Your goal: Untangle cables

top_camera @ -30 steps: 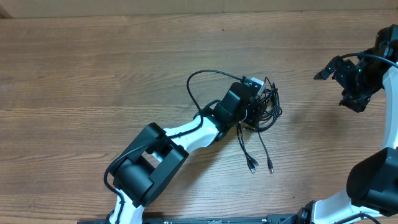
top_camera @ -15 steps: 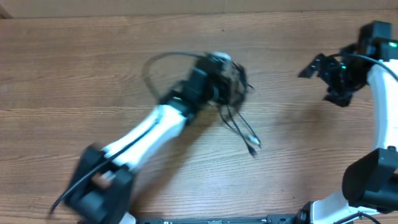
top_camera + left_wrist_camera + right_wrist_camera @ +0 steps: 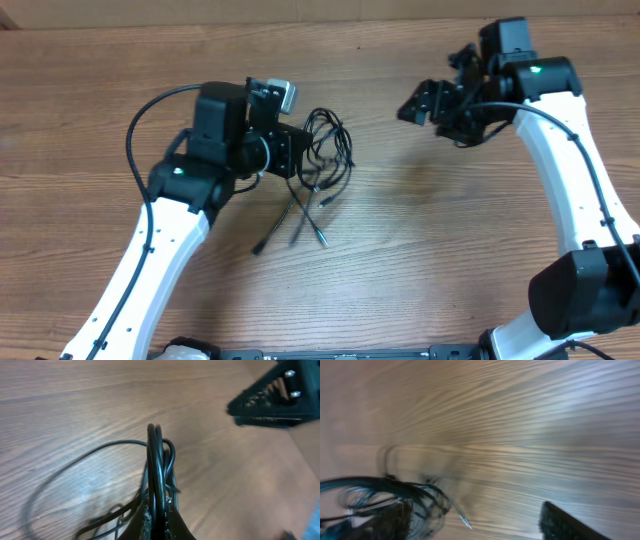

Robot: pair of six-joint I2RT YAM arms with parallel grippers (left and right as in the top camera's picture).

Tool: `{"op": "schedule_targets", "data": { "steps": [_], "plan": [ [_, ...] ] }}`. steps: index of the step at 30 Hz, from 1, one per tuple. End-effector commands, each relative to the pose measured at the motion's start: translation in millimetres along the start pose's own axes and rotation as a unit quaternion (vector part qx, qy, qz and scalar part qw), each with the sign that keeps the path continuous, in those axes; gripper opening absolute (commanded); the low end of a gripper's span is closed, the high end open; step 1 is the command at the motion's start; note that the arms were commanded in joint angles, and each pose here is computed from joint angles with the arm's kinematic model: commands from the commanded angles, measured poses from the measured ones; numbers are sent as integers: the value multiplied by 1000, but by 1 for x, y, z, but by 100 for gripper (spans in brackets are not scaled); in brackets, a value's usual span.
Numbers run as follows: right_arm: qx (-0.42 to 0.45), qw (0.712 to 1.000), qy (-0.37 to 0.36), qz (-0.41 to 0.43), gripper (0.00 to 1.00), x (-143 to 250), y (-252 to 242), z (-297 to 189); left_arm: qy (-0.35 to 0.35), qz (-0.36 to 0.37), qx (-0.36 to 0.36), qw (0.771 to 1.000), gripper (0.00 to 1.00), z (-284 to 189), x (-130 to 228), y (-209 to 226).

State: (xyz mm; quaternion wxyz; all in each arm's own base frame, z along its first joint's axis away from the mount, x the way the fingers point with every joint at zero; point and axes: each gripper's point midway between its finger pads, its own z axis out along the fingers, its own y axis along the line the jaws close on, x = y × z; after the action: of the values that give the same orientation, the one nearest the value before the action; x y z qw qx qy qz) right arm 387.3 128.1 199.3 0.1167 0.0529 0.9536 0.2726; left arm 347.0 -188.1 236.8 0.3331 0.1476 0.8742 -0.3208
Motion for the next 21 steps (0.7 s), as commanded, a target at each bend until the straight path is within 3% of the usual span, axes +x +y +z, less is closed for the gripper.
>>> {"op": "schedule_targets", "data": {
  "steps": [1,8,14,17,19,21],
  "plan": [
    [-75,995,19,-63,76,4,28,4,-16,21,86,996,5,-21,-9,-12],
    [-223,953,44,-199,76,27,71,-8,-42,-3,135,990,4,-46,-21,-1],
    [-247,935,37,-252,63,32,86,-7,-41,-2,173,984,4,-52,-21,-11],
    [-252,930,52,-262,67,43,97,-2,-41,-2,176,984,4,-52,-21,-12],
    [-256,927,60,-269,68,50,104,1,-40,-2,175,984,10,-52,-21,-12],
    [-256,923,68,-279,69,57,111,5,-41,-2,174,984,24,-52,-21,-12]
  ]
}}
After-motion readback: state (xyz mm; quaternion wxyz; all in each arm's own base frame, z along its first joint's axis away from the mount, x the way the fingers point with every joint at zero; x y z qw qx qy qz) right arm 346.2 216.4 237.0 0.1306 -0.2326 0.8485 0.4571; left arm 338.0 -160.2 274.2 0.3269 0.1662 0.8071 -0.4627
